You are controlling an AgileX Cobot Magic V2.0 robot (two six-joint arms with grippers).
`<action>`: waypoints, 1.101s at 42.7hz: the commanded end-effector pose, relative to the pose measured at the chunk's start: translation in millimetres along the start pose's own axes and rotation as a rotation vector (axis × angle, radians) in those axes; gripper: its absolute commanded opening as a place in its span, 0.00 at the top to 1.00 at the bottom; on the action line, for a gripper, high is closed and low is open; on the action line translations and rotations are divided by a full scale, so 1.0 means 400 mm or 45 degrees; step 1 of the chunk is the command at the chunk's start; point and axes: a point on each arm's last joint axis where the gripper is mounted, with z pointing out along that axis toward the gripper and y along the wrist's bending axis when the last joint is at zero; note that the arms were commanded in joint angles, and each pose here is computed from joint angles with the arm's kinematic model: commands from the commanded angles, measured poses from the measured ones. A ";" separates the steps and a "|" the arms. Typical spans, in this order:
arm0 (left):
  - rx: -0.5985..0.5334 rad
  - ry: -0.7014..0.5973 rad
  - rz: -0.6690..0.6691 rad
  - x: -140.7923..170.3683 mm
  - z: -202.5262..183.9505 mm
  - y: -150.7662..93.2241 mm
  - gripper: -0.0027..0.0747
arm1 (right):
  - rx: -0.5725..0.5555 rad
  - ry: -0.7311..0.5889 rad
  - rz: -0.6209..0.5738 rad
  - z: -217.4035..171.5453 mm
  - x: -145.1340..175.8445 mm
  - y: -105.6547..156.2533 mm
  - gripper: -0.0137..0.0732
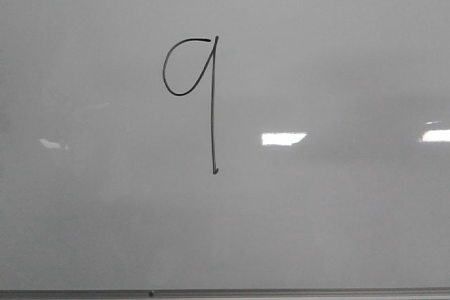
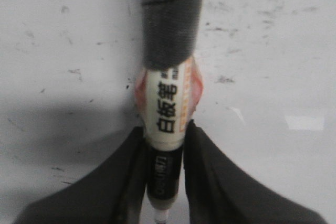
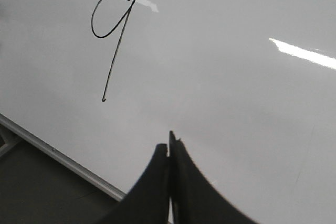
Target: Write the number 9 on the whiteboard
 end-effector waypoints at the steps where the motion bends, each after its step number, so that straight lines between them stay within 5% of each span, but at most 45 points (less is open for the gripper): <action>1: -0.048 -0.142 -0.020 -0.046 -0.015 0.011 0.61 | 0.054 -0.089 0.022 -0.007 -0.030 -0.010 0.92; 19: -0.049 -0.211 -0.021 -0.069 -0.048 0.014 0.43 | 0.054 -0.089 0.022 -0.007 -0.030 -0.010 0.92; 32: 0.035 -0.519 0.004 -0.143 -0.285 0.016 0.43 | 0.055 -0.091 0.022 -0.007 -0.031 -0.010 0.92; 39: 0.120 -0.628 0.022 -0.134 -0.418 0.010 0.56 | 0.055 -0.091 0.022 -0.007 -0.031 -0.010 0.92; 47: 0.229 -0.640 0.067 -0.097 -0.516 -0.003 0.83 | 0.054 -0.090 0.022 -0.007 -0.030 -0.010 0.92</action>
